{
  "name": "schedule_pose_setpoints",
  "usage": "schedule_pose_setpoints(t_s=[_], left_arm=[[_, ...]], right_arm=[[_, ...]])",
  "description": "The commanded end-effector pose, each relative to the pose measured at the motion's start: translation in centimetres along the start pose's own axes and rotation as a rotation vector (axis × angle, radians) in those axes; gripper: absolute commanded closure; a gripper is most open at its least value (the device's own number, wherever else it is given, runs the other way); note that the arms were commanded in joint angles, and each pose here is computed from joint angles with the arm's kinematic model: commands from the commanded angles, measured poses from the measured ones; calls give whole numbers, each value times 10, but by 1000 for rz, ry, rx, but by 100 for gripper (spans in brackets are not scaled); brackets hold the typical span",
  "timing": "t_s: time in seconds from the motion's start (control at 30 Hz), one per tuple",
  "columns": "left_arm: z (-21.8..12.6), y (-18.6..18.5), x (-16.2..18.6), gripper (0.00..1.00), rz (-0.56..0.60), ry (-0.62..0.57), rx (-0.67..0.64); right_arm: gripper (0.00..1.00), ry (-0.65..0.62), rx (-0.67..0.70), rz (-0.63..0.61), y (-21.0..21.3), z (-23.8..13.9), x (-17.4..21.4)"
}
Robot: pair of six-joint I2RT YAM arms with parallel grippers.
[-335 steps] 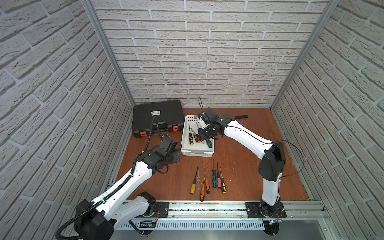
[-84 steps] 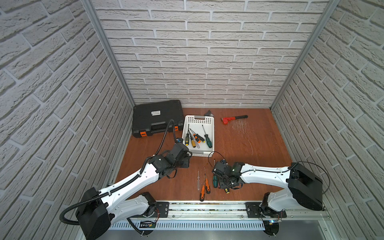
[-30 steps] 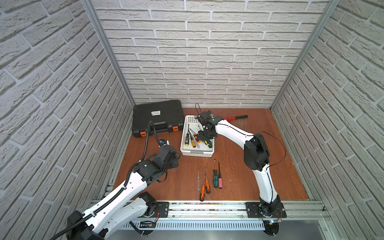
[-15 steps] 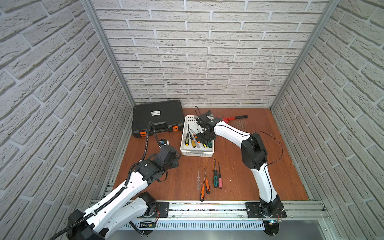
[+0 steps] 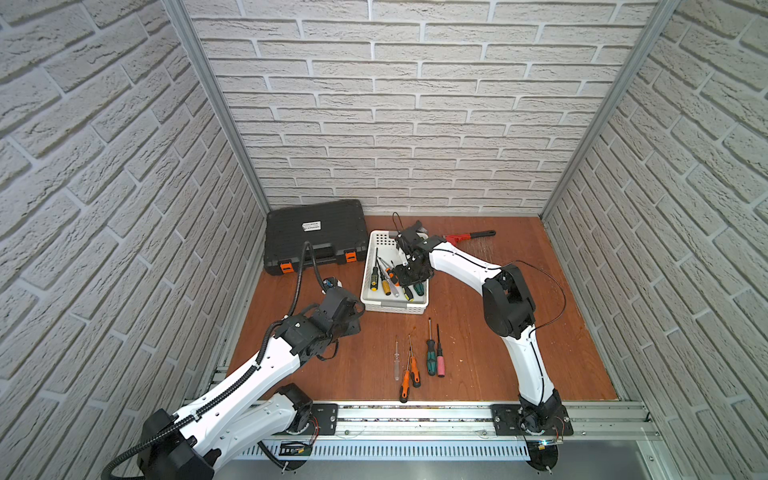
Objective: Put the screwdriver in the bin
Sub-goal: 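Open the right gripper and withdraw while the left gripper moves to the clear screwdriver, then grasp the clear screwdriver with the left gripper and lift it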
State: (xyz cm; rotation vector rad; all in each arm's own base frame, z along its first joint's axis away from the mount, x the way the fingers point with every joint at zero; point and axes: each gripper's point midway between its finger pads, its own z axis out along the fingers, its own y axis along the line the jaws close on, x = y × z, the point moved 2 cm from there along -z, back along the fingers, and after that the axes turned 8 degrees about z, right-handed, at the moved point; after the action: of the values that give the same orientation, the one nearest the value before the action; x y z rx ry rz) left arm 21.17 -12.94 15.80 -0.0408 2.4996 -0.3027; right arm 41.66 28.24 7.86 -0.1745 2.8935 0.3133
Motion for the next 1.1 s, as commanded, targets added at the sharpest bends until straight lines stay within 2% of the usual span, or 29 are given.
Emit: schedule_pose_setpoints(t_s=[0.0,0.23,0.47,0.77,1.07], left_arm=[[-2,-13,-3,51,-4,19,61],[8,-41,37,53,77,192,164],[7,-81,92,54,178,332,282],[24,-106,122,51,221,408,254],[46,-114,138,51,278,466,170]], right_arm=[[59,-110,-99,-25,19,-57,-16],[59,-221,-197,-63,33,-122,-8],[61,-330,-249,-42,20,-161,33],[62,-385,-236,66,-22,-166,94],[63,-355,-246,72,-27,-154,108]])
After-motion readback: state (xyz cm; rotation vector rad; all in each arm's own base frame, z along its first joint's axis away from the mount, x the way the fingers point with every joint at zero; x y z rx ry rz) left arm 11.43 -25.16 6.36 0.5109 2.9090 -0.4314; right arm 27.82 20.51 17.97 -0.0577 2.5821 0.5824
